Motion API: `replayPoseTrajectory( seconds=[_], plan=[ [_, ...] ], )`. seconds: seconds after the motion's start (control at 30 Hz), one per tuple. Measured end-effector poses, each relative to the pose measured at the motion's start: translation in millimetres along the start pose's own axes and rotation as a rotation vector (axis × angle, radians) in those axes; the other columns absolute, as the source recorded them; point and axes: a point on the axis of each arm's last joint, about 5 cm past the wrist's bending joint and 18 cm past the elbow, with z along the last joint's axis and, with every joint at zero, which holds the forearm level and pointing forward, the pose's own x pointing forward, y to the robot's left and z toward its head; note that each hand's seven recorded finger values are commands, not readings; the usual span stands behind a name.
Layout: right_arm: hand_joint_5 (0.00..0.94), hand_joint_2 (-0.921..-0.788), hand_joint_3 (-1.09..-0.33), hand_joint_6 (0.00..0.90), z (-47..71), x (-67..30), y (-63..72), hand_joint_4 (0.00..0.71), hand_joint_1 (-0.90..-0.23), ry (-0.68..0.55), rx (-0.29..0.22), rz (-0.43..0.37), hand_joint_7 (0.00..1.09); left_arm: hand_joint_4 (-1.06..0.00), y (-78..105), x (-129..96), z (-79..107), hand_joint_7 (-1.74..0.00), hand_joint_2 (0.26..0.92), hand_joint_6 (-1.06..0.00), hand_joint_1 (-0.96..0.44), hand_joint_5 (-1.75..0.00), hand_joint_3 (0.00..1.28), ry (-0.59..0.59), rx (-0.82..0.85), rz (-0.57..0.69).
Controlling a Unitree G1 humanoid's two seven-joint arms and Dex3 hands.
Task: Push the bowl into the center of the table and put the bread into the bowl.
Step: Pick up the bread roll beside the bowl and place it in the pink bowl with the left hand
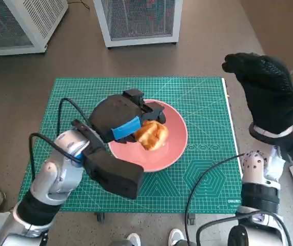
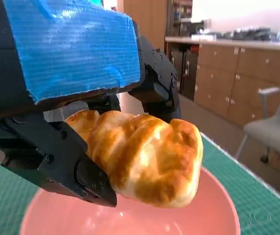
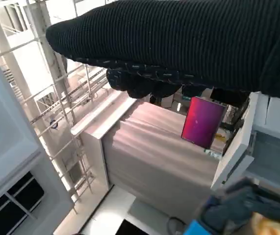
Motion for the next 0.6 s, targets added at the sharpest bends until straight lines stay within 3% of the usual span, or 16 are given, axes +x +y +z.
replayPoseTrajectory(
  seconds=[0.07,0.13,0.17,0.23,0.33,0.47,0.6],
  plan=[
    [0.001,-0.921,-0.545,0.381,0.0,-0.9,0.0,0.282,-0.513,0.001,-0.002,-0.002,0.00,-0.77,-1.4,0.9,-0.6,-0.97,0.914,-0.71,0.00,-1.19,0.02,0.006,0.002,-0.006],
    [0.000,-0.921,-0.544,0.381,0.1,-1.8,0.0,0.281,-0.512,0.001,-0.004,-0.004,0.00,-0.65,-2.5,1.7,-1.1,-1.16,0.918,-0.60,0.00,-1.22,0.10,0.012,-0.005,-0.012],
    [0.000,-0.921,-0.544,0.381,0.1,-2.2,0.0,0.281,-0.512,0.002,-0.005,-0.004,0.00,-0.58,-2.9,2.1,-1.0,-1.06,0.906,-0.56,0.01,-1.07,0.10,0.014,-0.010,-0.015],
    [0.000,-0.921,-0.543,0.381,0.1,-2.7,0.1,0.280,-0.511,0.003,-0.005,-0.006,0.00,-0.43,-3.2,2.8,-0.2,-0.56,0.879,-0.49,0.02,-0.48,0.06,0.022,-0.025,-0.026],
    [0.000,-0.921,-0.543,0.381,0.3,-2.9,0.3,0.279,-0.511,0.002,-0.007,-0.007,0.00,-0.24,-2.7,1.2,1.8,-0.21,0.828,-0.40,0.00,-0.16,0.02,0.033,-0.039,-0.046],
    [0.000,-0.921,-0.542,0.381,0.7,-3.0,0.7,0.278,-0.512,0.000,-0.012,-0.008,0.00,-0.09,0.6,-2.3,5.3,-0.05,0.777,-0.30,-0.11,-0.03,0.01,0.035,-0.042,-0.080],
    [0.000,-0.921,-0.541,0.380,0.8,-3.0,1.3,0.277,-0.512,-0.003,-0.015,-0.012,0.00,-0.02,8.5,-8.5,6.2,-0.01,0.766,-0.25,-0.21,-0.01,0.00,0.041,-0.042,-0.114]
  ],
)
